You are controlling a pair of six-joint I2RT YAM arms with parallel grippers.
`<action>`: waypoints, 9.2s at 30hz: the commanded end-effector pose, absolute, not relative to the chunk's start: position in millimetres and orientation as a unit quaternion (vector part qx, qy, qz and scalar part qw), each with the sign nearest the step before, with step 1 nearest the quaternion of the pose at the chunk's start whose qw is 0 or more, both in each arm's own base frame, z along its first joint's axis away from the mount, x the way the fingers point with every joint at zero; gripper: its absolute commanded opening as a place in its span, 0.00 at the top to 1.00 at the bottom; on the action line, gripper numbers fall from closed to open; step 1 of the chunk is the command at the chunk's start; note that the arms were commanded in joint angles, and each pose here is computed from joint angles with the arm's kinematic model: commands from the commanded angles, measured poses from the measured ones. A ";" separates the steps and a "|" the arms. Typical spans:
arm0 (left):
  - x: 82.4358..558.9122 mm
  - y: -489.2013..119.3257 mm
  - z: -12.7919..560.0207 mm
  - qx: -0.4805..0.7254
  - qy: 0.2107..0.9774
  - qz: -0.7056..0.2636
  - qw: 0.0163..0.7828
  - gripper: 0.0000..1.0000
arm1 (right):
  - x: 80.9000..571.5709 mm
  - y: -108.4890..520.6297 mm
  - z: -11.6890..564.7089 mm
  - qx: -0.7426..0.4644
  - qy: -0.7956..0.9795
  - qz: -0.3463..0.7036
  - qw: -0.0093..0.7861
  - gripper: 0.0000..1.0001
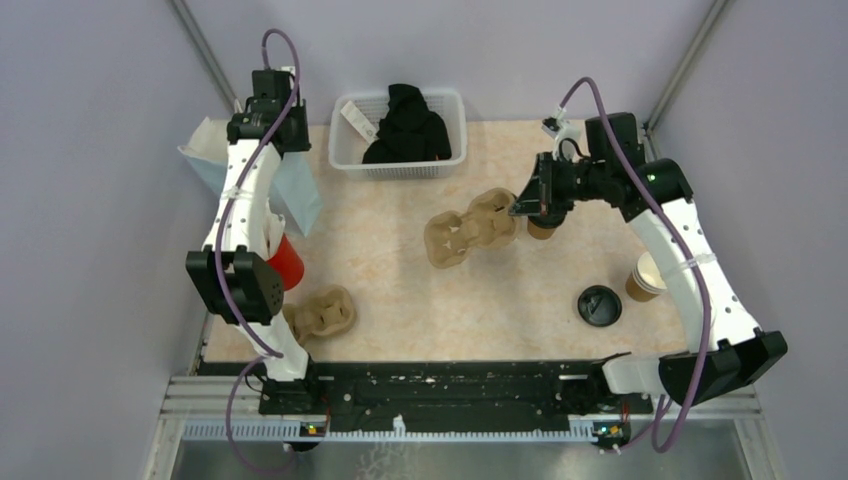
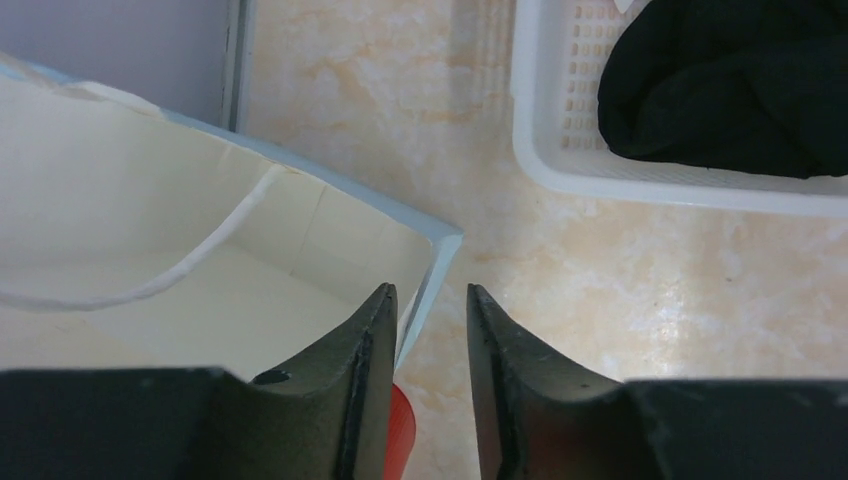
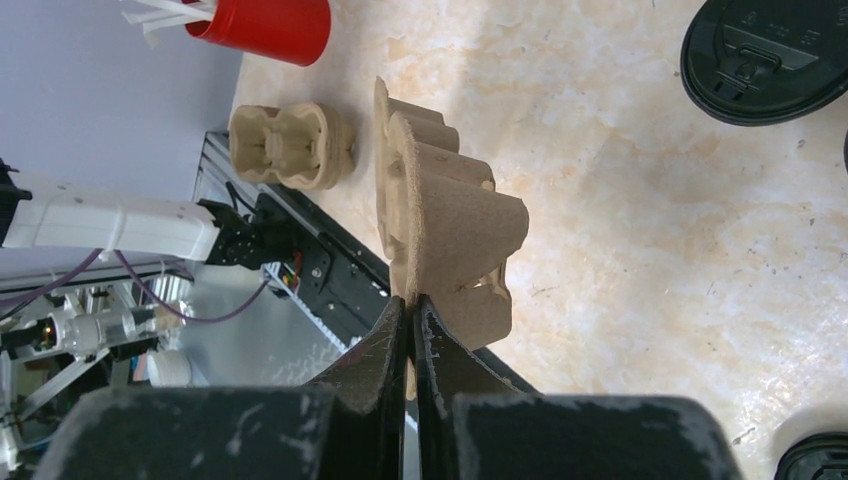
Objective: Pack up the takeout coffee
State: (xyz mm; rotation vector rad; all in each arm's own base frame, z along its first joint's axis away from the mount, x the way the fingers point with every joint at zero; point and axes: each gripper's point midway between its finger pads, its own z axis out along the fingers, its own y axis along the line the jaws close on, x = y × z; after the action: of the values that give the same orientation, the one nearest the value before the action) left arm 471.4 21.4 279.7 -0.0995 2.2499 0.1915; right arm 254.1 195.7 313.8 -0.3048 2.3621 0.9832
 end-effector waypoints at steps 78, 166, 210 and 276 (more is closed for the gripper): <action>224.5 -144.2 349.7 -0.044 0.899 -0.160 0.404 0.39 | 221.0 165.2 356.6 0.046 0.826 0.398 0.396 1.00; 325.2 -176.5 316.2 -0.035 0.879 -0.285 0.381 0.63 | 236.6 236.9 400.4 -0.131 0.853 0.405 0.302 1.00; 307.6 -218.5 307.2 -0.047 0.837 -0.456 0.298 1.00 | 229.6 295.4 380.3 -0.163 0.890 0.325 0.276 1.00; 219.8 -144.1 276.7 -0.100 0.925 -0.274 0.245 0.20 | 257.6 258.8 290.4 -0.126 0.943 0.144 0.273 0.28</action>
State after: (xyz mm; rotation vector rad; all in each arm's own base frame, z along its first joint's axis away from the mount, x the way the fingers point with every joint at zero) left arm 246.5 -145.8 301.8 -0.2283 2.4094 -0.7395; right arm 250.7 254.7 302.0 -0.3567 2.5341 0.5265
